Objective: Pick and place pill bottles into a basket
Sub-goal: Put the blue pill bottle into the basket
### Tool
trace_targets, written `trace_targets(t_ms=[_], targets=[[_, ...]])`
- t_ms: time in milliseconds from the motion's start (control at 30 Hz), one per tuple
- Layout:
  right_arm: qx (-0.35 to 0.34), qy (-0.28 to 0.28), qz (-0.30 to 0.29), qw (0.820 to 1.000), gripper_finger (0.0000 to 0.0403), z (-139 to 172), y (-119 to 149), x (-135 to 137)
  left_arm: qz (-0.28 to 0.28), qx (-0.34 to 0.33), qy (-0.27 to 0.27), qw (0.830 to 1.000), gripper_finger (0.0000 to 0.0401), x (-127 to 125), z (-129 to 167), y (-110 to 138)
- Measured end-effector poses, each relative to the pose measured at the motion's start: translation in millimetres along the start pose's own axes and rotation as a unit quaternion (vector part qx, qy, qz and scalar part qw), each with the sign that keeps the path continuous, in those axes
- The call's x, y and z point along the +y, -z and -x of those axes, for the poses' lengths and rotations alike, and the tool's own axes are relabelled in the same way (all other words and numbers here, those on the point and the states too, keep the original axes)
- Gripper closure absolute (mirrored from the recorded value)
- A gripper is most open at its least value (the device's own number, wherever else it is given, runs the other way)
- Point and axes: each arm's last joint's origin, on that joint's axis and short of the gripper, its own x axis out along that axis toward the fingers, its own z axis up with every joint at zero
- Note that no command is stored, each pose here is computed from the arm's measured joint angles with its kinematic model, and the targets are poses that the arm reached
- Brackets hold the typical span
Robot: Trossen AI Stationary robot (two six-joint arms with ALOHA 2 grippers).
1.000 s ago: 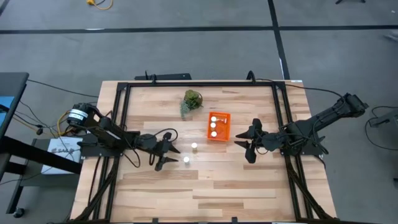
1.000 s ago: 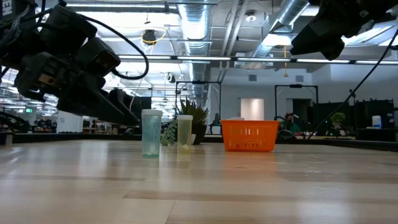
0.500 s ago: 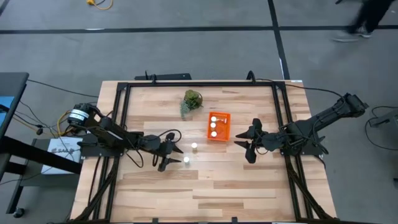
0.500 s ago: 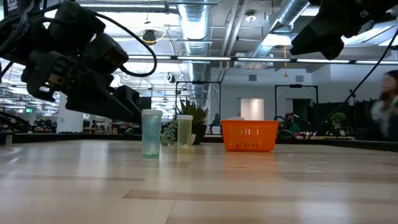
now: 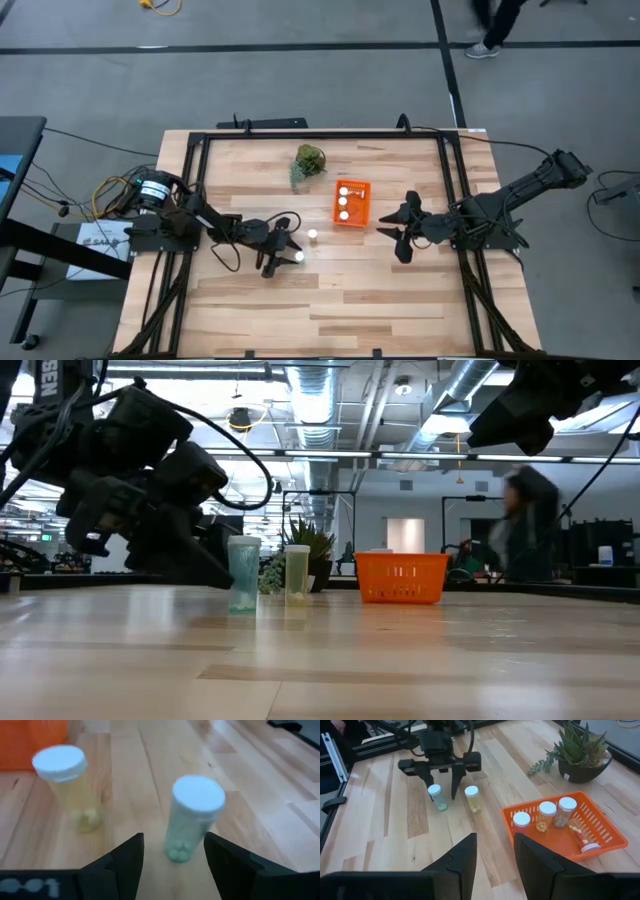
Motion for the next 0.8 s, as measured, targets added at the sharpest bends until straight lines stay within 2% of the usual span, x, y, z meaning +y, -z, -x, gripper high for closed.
trace_targets(t_ms=[800], targets=[[0.001,-0.002,0.000,1.000,0.0280,0.0,0.0,0.1,-0.045,-0.034,0.016,0.998,0.0204,2.5,-6.1,-14.3]])
